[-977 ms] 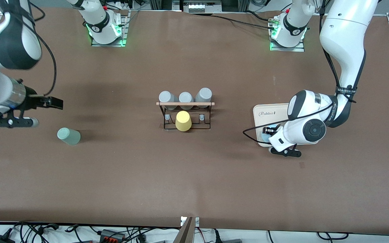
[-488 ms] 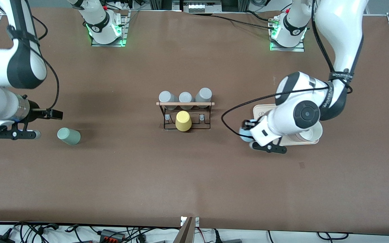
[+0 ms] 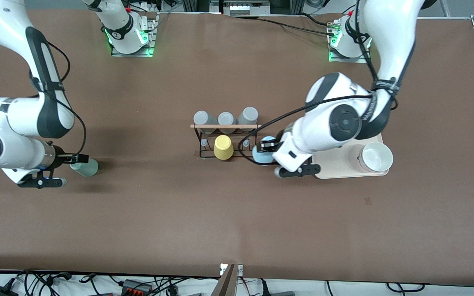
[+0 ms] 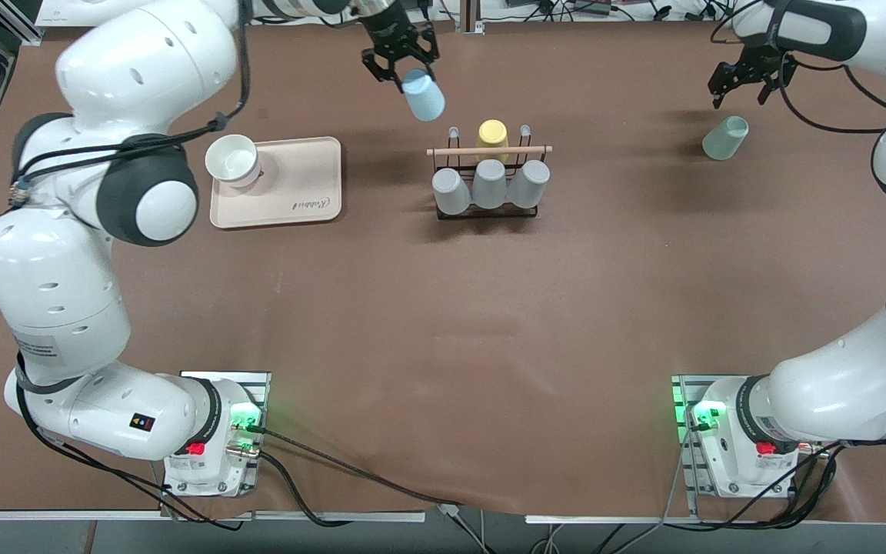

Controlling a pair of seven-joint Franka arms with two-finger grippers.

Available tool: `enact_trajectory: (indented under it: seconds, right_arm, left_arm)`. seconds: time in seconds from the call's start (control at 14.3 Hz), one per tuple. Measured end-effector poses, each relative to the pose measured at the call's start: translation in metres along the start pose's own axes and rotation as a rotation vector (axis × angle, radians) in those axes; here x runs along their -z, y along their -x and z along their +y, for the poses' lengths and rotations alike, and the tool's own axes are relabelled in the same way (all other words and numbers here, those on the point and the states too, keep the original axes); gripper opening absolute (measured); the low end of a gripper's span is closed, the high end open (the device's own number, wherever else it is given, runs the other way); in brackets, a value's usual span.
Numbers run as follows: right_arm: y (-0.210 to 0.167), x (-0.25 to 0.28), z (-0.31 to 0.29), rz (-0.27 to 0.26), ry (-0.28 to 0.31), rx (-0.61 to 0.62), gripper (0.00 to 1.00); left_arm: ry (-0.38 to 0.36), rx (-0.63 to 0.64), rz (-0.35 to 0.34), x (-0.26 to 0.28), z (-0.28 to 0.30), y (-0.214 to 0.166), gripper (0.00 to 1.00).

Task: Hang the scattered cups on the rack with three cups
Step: 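Carry the blue cup to the rack while the right gripper grasps the mint cup, then hang the blue cup on the rack beside the yellow cup, open the left gripper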

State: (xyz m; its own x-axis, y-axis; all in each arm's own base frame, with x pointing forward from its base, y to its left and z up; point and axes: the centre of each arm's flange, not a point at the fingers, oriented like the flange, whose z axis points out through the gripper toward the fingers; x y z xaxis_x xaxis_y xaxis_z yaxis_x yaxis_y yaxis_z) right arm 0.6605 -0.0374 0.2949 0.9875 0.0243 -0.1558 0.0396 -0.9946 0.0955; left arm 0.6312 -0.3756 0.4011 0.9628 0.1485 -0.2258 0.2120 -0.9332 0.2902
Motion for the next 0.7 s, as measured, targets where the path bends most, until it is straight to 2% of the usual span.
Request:
enact_trajectory:
  seconds: [0.35, 0.49, 0.7]
  right_arm:
    - [0.009, -0.04, 0.03, 0.047, -0.011, 0.025, 1.0]
    - [0.014, -0.053, 0.029, 0.049, -0.014, 0.026, 1.0]
    - [0.022, -0.071, 0.031, 0.051, -0.019, 0.022, 1.0]
  left_arm:
    - [-0.036, -0.003, -0.043, -0.044, 0.033, 0.028, 0.64]
    - [-0.044, -0.002, -0.035, -0.043, 0.03, 0.025, 0.64]
    - [-0.094, -0.028, -0.018, -0.051, 0.031, 0.027, 0.64]
